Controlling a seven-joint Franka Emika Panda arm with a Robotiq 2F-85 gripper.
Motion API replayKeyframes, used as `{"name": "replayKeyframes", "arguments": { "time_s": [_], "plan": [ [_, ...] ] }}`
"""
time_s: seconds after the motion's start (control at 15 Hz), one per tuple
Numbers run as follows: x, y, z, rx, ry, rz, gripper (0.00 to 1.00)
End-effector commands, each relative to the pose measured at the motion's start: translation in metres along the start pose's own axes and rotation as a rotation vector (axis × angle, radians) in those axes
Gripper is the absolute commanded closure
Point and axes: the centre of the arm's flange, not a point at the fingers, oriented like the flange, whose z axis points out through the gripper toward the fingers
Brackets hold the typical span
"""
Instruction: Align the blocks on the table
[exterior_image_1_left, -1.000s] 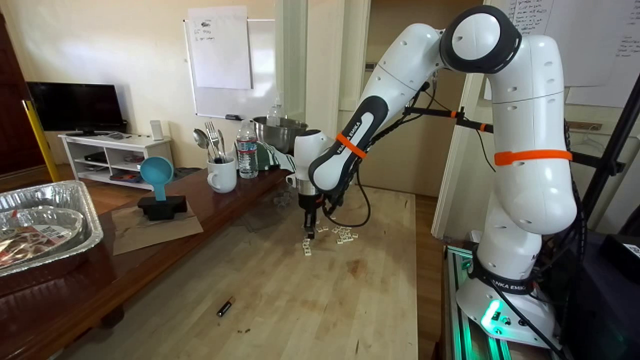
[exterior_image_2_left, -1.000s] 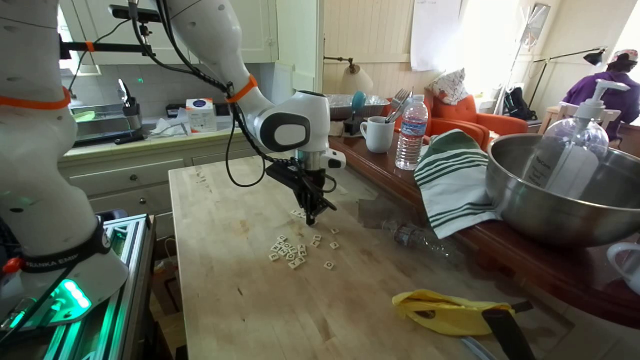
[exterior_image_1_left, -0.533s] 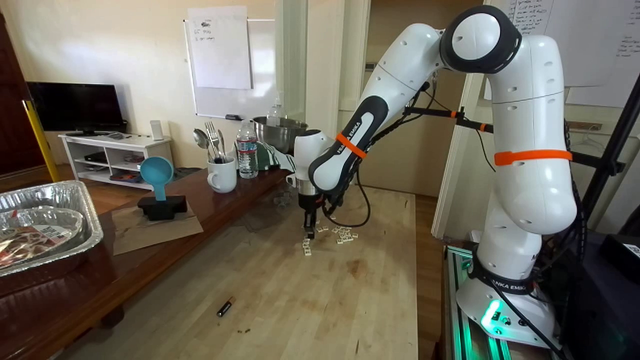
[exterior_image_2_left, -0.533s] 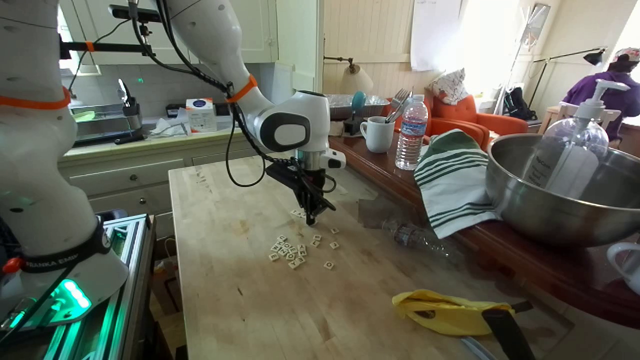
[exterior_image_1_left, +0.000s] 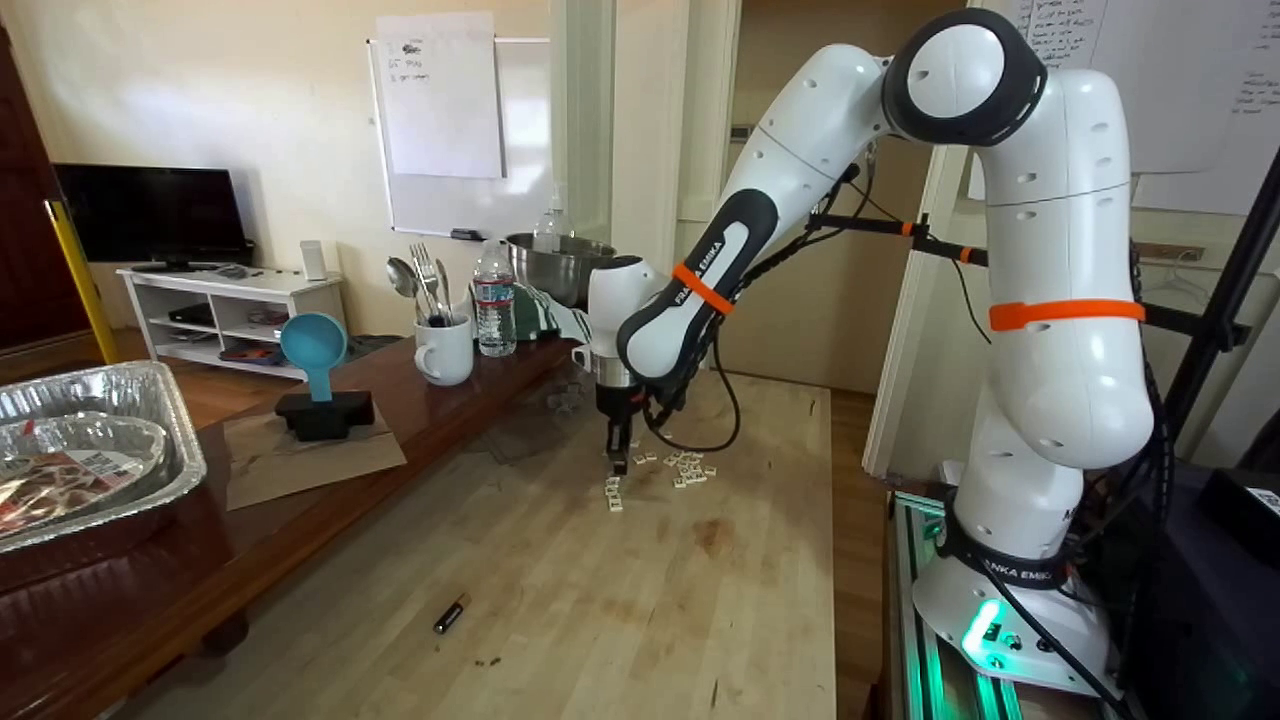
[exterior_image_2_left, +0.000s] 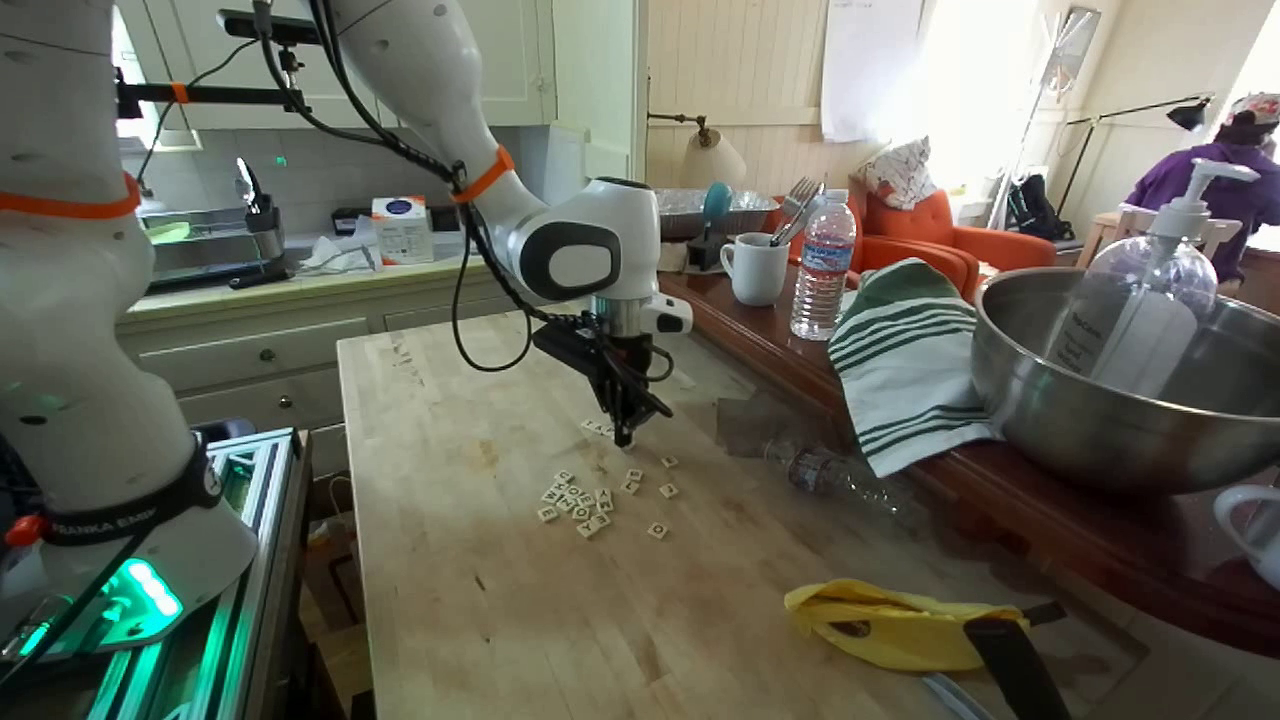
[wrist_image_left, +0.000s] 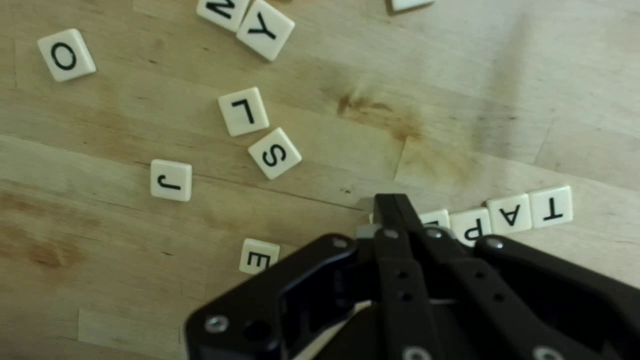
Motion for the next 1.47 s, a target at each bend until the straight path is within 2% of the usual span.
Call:
{"name": "replayKeyframes", "arguments": {
  "time_s": [0.0, 0.07, 0.13, 0.27, 0.87, 1.4],
  "plan": [
    [-0.004, -0.005, -0.007, -0.003, 0.019, 0.002, 1.00],
    [-0.005, -0.006, -0.009, -0.001, 0.020, -0.010, 1.00],
    [-0.005, -0.006, -0.011, -0.001, 0.021, -0.019, 0.77],
    [-0.007, -0.009, -0.014, 0.002, 0.023, -0.047, 0.68],
    [-0.009, -0.023, -0.028, 0.041, 0.036, -0.132, 0.01],
    [-0.014, -0.032, -0.038, 0.064, 0.032, -0.178, 0.01]
  ]
}}
